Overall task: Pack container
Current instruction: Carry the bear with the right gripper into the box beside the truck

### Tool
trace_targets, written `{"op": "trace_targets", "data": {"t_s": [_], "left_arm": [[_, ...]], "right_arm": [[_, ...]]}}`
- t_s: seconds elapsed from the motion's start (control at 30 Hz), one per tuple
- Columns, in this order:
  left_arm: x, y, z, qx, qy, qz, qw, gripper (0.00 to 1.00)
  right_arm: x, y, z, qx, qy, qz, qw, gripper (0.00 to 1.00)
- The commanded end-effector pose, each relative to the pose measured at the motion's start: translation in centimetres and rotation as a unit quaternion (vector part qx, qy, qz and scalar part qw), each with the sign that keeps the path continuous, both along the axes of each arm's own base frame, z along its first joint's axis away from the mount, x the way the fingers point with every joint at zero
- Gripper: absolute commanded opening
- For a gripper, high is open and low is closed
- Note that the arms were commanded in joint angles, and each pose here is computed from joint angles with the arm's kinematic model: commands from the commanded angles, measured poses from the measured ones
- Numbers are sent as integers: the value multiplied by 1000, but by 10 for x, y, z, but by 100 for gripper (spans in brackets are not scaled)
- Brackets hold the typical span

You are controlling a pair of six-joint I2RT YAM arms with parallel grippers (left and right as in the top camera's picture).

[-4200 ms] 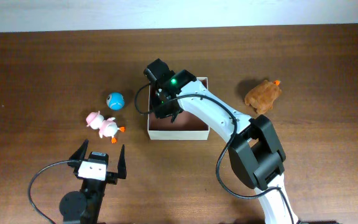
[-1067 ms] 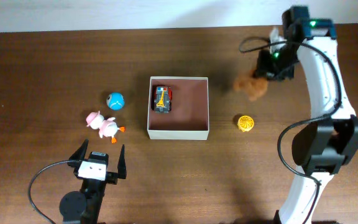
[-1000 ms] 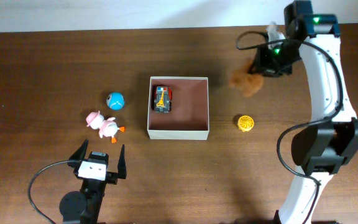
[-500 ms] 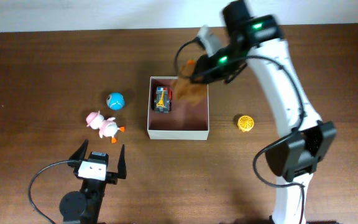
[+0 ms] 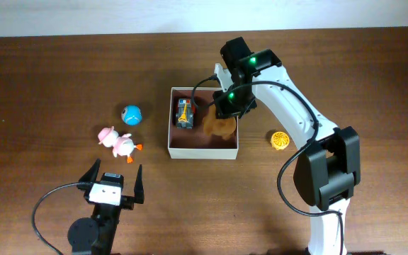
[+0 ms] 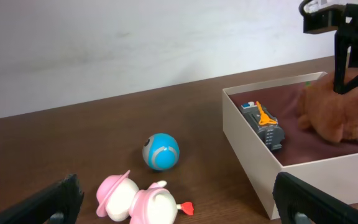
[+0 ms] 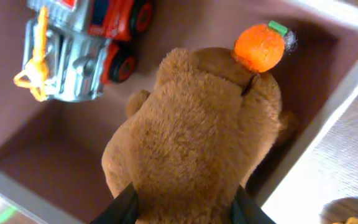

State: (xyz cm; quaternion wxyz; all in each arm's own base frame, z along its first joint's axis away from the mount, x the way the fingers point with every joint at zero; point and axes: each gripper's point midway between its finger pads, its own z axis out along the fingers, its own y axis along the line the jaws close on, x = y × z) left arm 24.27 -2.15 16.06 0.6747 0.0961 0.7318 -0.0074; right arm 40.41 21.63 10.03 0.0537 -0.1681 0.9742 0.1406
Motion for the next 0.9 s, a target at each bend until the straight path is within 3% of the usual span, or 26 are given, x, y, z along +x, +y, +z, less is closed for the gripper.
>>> {"op": "trace_targets", "data": {"t_s": [0.0,0.07,0.13,0.27,0.57,0.7,0.87], "left_arm": [[0,0,0,6,-3,-2,1000,100],[0,0,0,6,-3,-2,1000,100],[0,0,0,6,-3,-2,1000,100],[0,0,0,6,-3,-2,1000,100],[0,0,0,6,-3,-2,1000,100],[0,0,0,6,-3,-2,1000,100],[0,0,0,6,-3,-2,1000,100]], "right_arm": [[11,-11,0,-31,-28,-15,999,34],[15,-11,0,-32,-37,-11,999,43],[16,-10,1,-32,-41,-11,999,62],[19,-10,1,-31,-47,-12,998,74],[19,2,9,1,-45,-6,999,75],[3,14,33,41,-14,6,999,74],[-25,27,49,39,20,38,998,65]]}}
